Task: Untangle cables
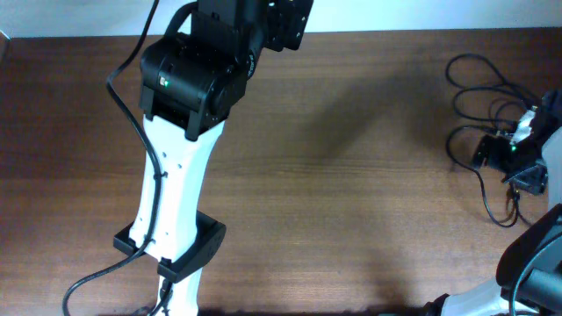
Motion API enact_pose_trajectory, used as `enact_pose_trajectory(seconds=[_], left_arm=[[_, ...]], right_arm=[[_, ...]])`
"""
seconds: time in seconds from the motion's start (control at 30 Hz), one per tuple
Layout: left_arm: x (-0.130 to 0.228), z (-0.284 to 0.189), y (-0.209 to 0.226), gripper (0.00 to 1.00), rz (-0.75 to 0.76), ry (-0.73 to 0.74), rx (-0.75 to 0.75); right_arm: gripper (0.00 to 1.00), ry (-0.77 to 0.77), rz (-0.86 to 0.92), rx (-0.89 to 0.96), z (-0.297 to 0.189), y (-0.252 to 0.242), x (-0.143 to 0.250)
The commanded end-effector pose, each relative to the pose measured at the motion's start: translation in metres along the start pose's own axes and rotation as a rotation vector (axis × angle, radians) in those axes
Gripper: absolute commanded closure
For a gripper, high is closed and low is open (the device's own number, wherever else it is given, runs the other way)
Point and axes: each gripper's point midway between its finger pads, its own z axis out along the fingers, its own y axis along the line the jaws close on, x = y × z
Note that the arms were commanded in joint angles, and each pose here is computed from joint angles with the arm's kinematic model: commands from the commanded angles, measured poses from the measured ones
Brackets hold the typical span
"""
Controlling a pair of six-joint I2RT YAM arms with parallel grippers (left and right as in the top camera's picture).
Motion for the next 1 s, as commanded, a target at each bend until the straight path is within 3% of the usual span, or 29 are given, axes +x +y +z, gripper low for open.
enact_pose_trajectory(seconds=[0.0, 0.1, 0.23, 0.37, 0.5, 0.63, 0.67, 0.7, 0.83, 0.97], left_arm=[[-0.003, 0.002, 0.007, 0.01, 0.014, -0.011, -0.021], [-0.002, 0.004, 0.016, 0.01, 0.006, -0.010, -0.038], [-0.004, 0.006, 0.029, 0.01, -0.009, -0.018, -0.062], [-0.004, 0.006, 0.030, 0.01, -0.010, -0.020, -0.063], [-0.036, 0.004, 0.027, 0.01, -0.047, -0.148, -0.038], [-0.040, 0.003, 0.027, 0.01, -0.051, -0.163, -0.040], [-0.040, 0.003, 0.027, 0.01, -0.051, -0.163, -0.040], [-0.040, 0.003, 0.027, 0.01, -0.051, -0.163, -0.040], [-0.030, 0.004, 0.026, 0.01, -0.039, -0.124, -0.037], [-0.020, 0.006, 0.025, 0.01, -0.028, -0.085, -0.034]], right_arm=[[0.03, -0.140, -0.159, -0.056, -0.035, 0.024, -0.028], [0.02, -0.159, -0.212, -0.048, -0.041, 0.024, -0.032], [0.03, -0.117, -0.142, -0.027, -0.007, 0.018, -0.016], [0.03, -0.070, -0.382, -0.168, 0.021, 0.042, 0.013], [0.03, -0.034, -0.466, -0.167, 0.039, 0.039, 0.031], [0.04, -0.064, -0.468, -0.154, 0.071, 0.036, 0.043], [0.41, -0.097, -0.468, -0.139, 0.073, 0.035, 0.036], [0.96, -0.116, -0.452, -0.136, 0.073, 0.036, 0.031], [0.96, -0.172, -0.443, -0.127, 0.057, 0.037, 0.008], [0.96, -0.371, -0.454, -0.070, -0.019, 0.038, -0.070]])
